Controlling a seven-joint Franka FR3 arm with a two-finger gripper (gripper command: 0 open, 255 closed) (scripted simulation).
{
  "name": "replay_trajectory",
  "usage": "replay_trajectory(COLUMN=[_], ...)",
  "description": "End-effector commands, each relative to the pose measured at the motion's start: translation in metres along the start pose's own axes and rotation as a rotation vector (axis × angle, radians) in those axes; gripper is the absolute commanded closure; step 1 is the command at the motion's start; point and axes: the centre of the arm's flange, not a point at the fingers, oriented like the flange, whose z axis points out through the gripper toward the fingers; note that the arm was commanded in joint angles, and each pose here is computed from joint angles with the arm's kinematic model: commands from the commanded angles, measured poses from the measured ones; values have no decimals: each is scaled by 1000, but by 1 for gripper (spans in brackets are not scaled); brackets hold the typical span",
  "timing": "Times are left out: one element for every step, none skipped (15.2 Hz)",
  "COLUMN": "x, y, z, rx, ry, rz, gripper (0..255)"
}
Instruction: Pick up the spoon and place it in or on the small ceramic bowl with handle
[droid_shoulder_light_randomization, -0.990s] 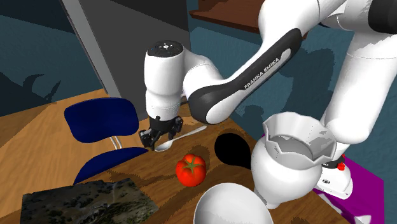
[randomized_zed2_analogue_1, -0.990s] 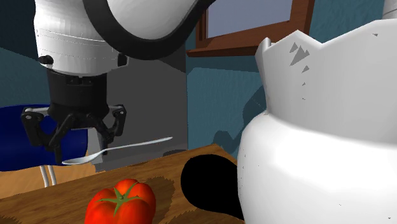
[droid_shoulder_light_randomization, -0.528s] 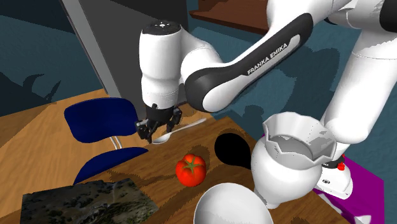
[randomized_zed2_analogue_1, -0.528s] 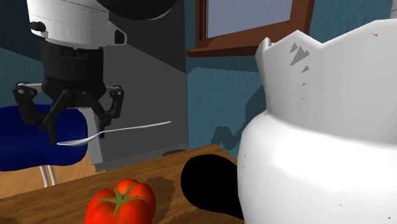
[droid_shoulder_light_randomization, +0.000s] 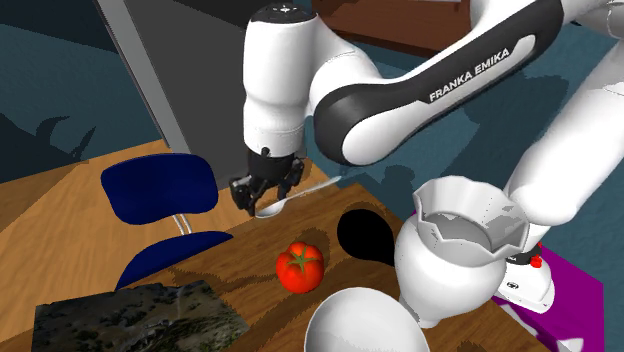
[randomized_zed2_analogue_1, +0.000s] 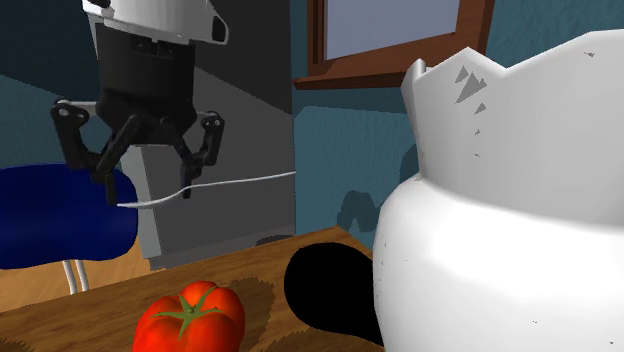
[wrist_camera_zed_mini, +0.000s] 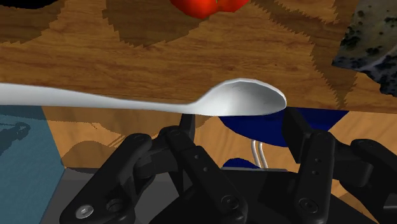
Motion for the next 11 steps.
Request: replay_trajectory(x=[-15, -24, -32, -40, -48, -56, -64, -72, -80, -88, -91], y=[20, 30, 39, 49, 59, 68, 78, 88, 97, 107, 111], z=[-9, -13, -17, -21, -25, -30, -34, -38, -42, -46, -48], rx=[3, 3, 3, 3, 3, 3, 3, 3, 3, 3, 3], ry=[-1, -1, -1, -1, -1, -1, -1, -1, -1, -1, -1], rz=[2, 2, 2, 2, 2, 2, 2, 2, 2, 2, 2], gripper=[255, 255, 255, 255, 255, 255, 255, 255, 255, 255, 255])
